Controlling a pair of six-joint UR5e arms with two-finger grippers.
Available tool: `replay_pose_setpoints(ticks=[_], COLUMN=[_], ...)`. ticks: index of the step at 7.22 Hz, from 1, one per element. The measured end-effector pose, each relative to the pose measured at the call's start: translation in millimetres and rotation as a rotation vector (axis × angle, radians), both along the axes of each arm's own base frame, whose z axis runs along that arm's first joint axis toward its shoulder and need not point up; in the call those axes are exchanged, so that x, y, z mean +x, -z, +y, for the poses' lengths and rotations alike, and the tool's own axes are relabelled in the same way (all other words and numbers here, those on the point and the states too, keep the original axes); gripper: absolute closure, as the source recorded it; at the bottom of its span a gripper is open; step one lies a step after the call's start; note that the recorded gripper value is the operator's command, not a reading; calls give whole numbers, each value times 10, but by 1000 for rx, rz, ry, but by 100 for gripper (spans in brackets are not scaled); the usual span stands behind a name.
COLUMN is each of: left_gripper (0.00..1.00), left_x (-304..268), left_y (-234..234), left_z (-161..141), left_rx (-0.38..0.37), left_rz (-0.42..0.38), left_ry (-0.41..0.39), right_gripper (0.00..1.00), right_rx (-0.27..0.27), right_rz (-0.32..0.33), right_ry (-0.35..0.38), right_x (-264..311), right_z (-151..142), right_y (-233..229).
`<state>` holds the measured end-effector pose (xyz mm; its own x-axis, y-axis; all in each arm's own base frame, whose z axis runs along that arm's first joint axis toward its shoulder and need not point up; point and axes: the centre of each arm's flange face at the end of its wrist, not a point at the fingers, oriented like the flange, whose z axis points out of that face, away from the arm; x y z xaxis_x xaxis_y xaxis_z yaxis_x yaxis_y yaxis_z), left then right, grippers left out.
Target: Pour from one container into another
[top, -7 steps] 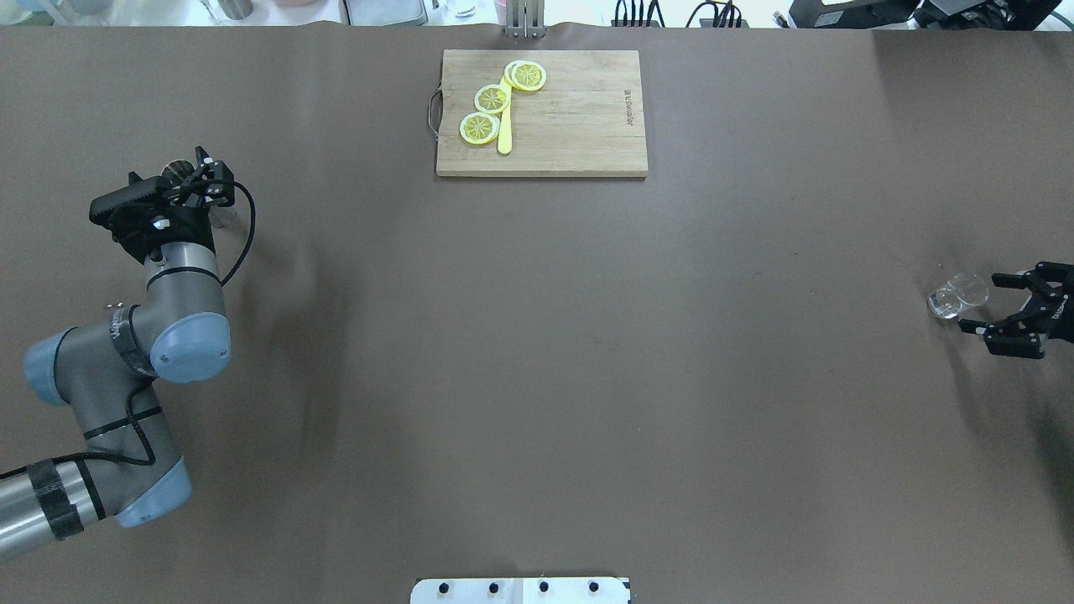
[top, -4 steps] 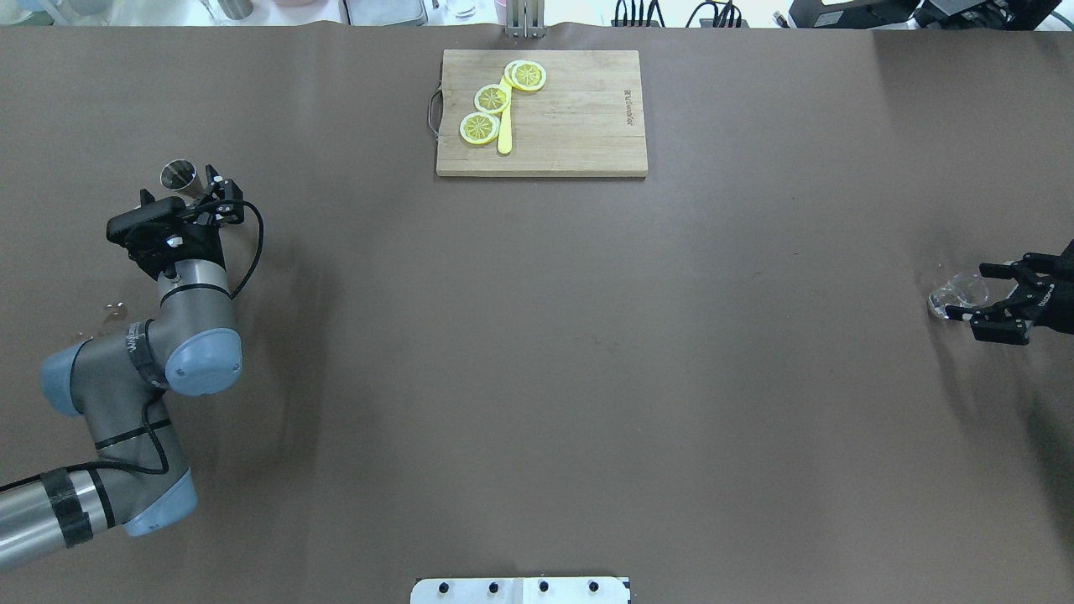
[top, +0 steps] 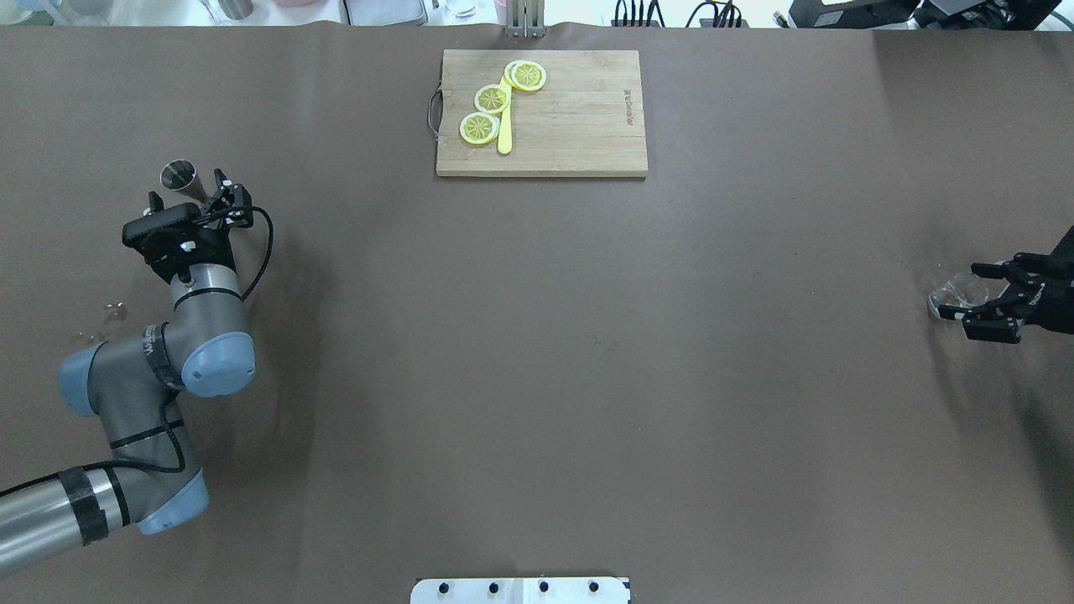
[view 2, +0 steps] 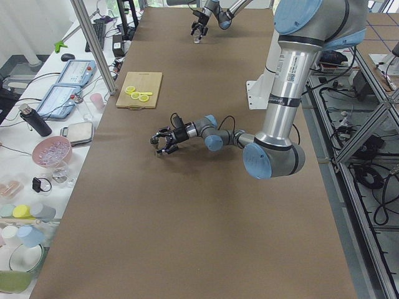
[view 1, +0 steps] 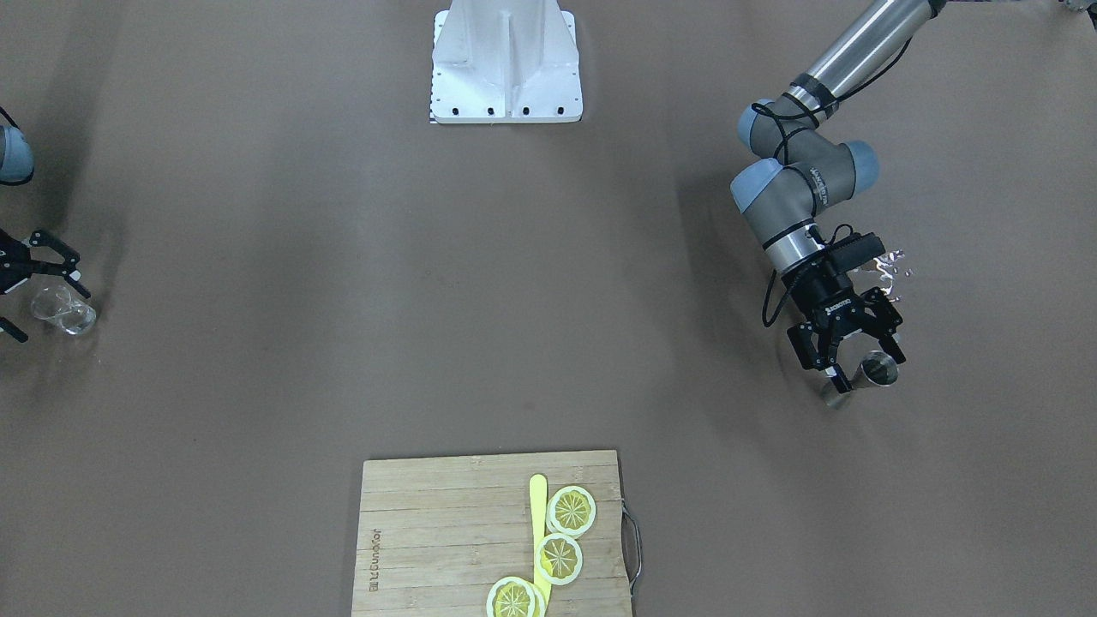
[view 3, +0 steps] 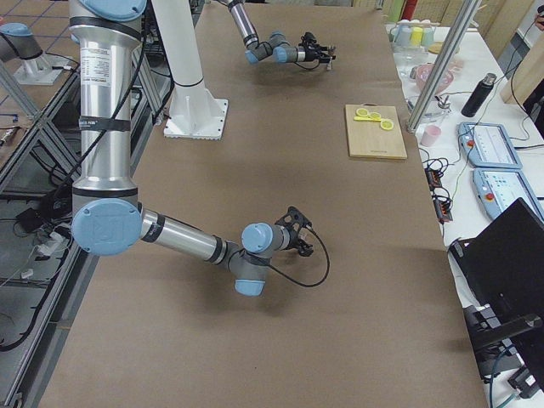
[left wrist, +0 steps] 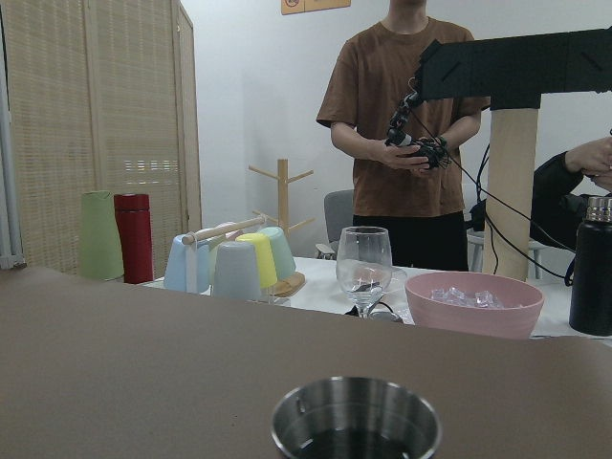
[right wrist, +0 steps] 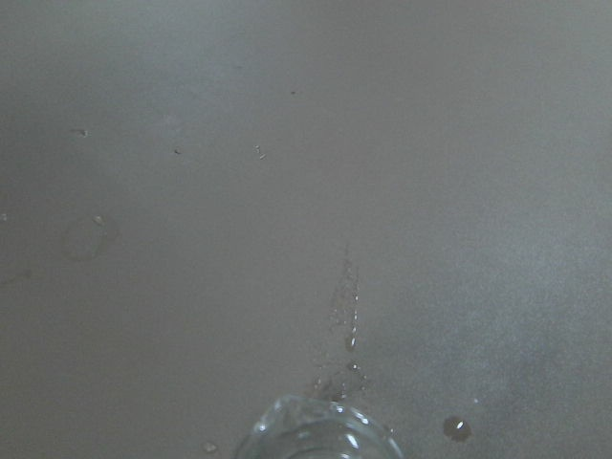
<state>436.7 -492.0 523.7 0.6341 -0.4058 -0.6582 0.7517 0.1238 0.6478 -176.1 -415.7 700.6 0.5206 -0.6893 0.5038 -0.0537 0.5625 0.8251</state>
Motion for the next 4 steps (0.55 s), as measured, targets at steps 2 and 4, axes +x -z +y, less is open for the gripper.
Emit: replay_pose_setpoints(ticks=[2,4], left_gripper=[4,7], left_x=[39,47], left_y=[-21,-87], left_z=[-18,-24], left_rx=[-1,-4], left_rz=[16,19], left_ry=[8,16], right_gripper=[0,5], right_rx=[-5,-3], right_rz=[1,-1], right_ry=[15,25], right_x=[-79,-125], right_z=[-19,-8], right_y=[-30,-26])
